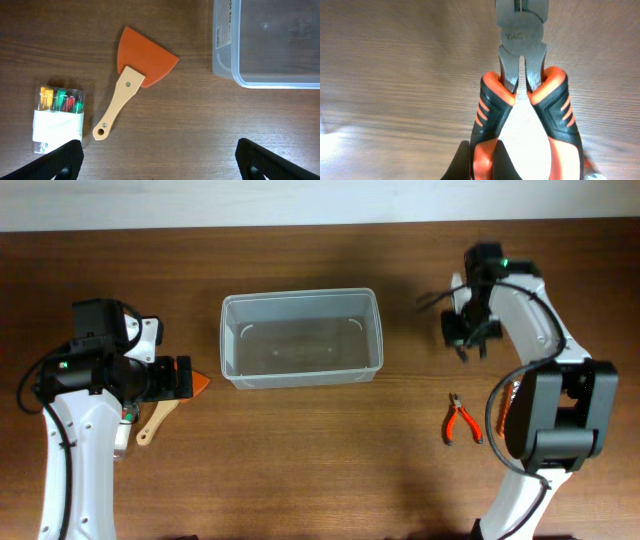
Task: Pack container
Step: 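Lift the pliers and carry them over the container with right gripper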
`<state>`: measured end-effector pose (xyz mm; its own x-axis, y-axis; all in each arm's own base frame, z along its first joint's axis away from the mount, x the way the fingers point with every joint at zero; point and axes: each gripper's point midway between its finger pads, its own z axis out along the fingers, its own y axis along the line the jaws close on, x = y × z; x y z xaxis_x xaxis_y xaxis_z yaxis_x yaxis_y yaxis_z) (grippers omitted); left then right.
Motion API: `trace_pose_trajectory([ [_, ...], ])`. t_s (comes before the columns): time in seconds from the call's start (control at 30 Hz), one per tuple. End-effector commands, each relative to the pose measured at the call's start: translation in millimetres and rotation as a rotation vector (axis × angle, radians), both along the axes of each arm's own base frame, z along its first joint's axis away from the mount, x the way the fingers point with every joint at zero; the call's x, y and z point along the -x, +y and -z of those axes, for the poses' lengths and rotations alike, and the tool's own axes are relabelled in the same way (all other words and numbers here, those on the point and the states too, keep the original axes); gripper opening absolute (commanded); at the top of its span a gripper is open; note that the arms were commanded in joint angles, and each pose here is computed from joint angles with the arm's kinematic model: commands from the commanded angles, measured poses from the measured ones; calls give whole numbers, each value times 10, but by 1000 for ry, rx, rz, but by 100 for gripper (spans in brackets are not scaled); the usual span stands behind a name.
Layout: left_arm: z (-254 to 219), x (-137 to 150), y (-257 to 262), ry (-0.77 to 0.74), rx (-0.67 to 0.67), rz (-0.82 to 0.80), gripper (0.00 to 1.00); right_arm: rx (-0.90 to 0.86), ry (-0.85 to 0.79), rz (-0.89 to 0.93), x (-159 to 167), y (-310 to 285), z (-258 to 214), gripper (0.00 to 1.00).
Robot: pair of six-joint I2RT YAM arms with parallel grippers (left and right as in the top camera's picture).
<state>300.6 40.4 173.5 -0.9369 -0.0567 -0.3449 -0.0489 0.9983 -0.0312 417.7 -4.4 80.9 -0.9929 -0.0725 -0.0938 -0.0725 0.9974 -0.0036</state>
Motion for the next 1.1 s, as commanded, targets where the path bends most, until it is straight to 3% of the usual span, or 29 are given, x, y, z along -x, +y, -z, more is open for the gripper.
trace_pose_trajectory([
  [0.0, -16, 21, -15, -8, 15, -8, 99, 2, -214, -179, -198, 393, -894, 4],
  [0.17, -16, 21, -15, -8, 15, -8, 99, -36, -266, -527, -45, 1213, -1267, 4],
  [0.3, -16, 21, -14, -8, 14, -7, 99, -40, -275, -918, 226, 1929, -1259, 4],
  [0.47, -28, 22, -4, -11, 5, -2, 99, -12, -301, -1228, 403, 2407, -1183, 4],
  [0.67, -313, -45, 183, -86, -74, -47, 99, -48, -328, -1270, 339, 2669, -1039, 4],
  [1.07, -1748, -115, 659, -365, -150, -190, 99, -123, -267, -1280, 198, 2850, -509, 4],
])
